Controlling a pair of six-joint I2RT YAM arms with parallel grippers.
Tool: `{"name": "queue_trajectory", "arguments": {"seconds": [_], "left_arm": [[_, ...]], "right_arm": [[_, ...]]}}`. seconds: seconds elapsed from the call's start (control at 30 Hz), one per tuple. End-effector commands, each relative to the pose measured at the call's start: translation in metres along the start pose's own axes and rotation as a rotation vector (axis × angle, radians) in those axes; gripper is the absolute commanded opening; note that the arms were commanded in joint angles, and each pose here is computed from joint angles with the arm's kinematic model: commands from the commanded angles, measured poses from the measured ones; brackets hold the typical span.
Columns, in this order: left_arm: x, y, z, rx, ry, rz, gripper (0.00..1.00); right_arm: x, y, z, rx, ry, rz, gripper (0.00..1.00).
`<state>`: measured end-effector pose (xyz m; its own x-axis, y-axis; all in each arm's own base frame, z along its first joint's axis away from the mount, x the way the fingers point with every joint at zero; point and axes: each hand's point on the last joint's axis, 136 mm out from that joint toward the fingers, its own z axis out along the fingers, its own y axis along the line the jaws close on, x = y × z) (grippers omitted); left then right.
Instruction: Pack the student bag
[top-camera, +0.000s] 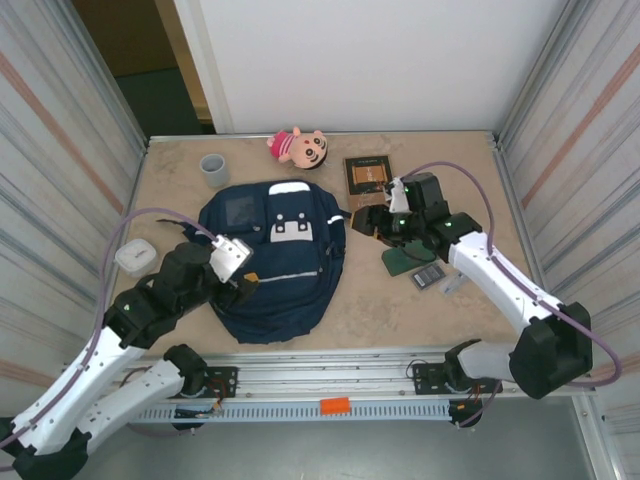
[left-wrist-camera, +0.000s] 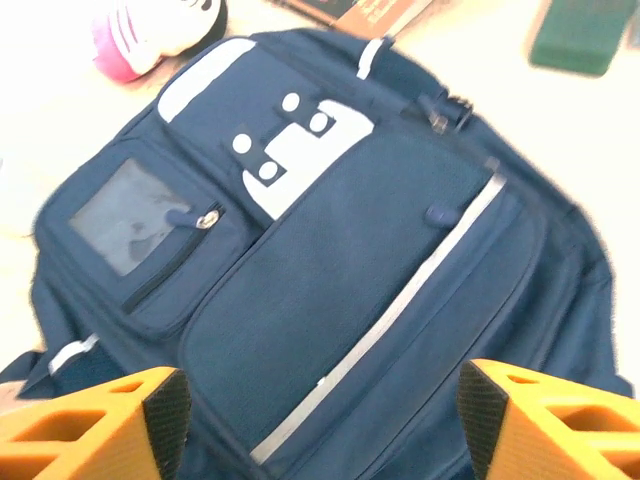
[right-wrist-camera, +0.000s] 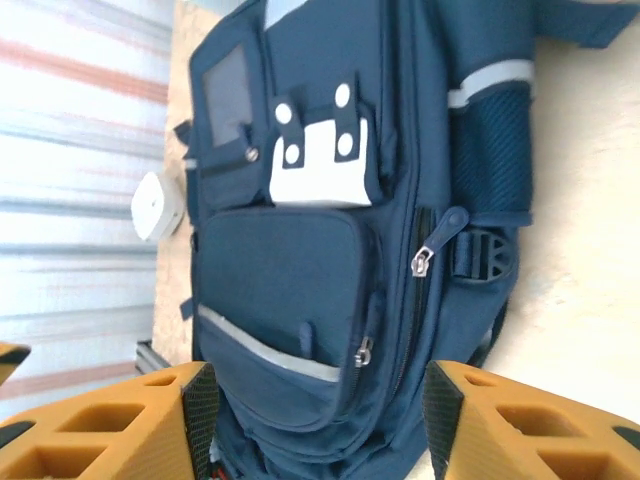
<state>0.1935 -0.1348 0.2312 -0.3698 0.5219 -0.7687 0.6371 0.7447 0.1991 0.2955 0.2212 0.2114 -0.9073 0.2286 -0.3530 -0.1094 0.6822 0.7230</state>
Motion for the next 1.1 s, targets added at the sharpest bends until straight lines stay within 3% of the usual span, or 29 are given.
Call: {"name": "queue_trajectory", "arguments": {"seconds": [0.0, 0.27, 0.5, 0.83, 1.07], "left_arm": [[-0.014, -0.019, 0.002, 0.127, -0.012, -0.103, 0.73], [-0.061, -0.023, 0.052, 0.16, -0.086, -0.28, 0.72], [-0.096, -0.017, 0.118, 0.13, 0.02, -0.343, 0.72], [-0.143, -0.026, 0.218, 0.17, 0.046, -0.419, 0.7], [-0.152, -0.035, 0.297, 0.18, 0.084, -0.454, 0.67]], "right_arm": [[0.003, -0.016, -0.018, 0.09, -0.01, -0.021, 0.58], [-0.012, -0.06, -0.034, 0.233, -0.023, -0.023, 0.6], [-0.05, -0.093, -0.036, 0.312, -0.066, -0.032, 0.61], [-0.109, -0.148, -0.005, 0.402, -0.08, -0.024, 0.65], [-0.142, -0.183, 0.037, 0.394, -0.048, 0.012, 0.66]]}}
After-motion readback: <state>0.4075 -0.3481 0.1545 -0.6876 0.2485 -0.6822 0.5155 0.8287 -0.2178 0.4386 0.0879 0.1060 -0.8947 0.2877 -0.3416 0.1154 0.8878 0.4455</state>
